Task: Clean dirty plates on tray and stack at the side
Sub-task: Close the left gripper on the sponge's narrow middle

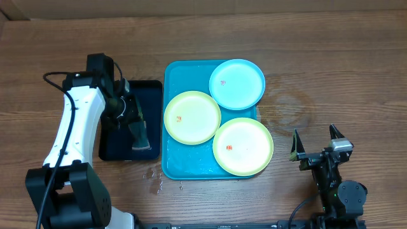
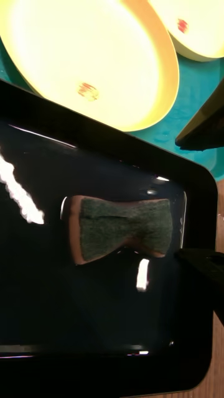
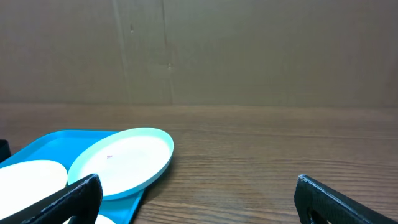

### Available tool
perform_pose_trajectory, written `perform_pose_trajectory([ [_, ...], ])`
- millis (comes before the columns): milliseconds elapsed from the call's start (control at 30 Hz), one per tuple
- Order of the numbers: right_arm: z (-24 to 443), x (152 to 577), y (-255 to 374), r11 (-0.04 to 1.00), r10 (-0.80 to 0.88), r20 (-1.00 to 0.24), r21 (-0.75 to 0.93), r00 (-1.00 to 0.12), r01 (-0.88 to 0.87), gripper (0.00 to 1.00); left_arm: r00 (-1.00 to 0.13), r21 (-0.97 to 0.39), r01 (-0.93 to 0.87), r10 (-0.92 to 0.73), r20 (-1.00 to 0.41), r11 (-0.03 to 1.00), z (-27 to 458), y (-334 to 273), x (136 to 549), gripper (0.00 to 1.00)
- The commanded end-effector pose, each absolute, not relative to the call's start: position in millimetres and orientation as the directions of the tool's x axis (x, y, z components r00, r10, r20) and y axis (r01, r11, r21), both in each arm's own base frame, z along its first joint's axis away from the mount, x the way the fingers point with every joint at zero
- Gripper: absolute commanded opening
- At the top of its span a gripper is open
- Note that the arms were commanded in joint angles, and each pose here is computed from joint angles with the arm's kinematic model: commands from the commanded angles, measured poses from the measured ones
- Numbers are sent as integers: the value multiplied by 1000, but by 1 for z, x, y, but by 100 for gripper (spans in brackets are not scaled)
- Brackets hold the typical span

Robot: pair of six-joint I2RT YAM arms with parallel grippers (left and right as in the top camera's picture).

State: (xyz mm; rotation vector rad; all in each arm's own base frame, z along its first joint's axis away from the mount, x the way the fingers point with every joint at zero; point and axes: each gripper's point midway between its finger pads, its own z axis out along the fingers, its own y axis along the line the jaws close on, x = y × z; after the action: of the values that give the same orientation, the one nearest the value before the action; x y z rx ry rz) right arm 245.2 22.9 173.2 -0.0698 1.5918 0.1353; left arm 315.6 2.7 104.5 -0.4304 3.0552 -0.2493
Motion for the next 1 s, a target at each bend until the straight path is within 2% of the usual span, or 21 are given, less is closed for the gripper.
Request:
perform_pose_trajectory([
  [0,170,246,22,992,39,-999,42,-27,-123,100,-956,-182,-282,-292,-25,942,105,0,318,52],
  [567,170,246,22,992,39,-999,42,-26,-123,100,-962,-187,-250,-265,-63,950,106,0,326,55],
  [967,170,246,22,992,39,-999,42,-26,-123,100,-971,-161,-232,-238,-23,959,101,-7,314,55],
])
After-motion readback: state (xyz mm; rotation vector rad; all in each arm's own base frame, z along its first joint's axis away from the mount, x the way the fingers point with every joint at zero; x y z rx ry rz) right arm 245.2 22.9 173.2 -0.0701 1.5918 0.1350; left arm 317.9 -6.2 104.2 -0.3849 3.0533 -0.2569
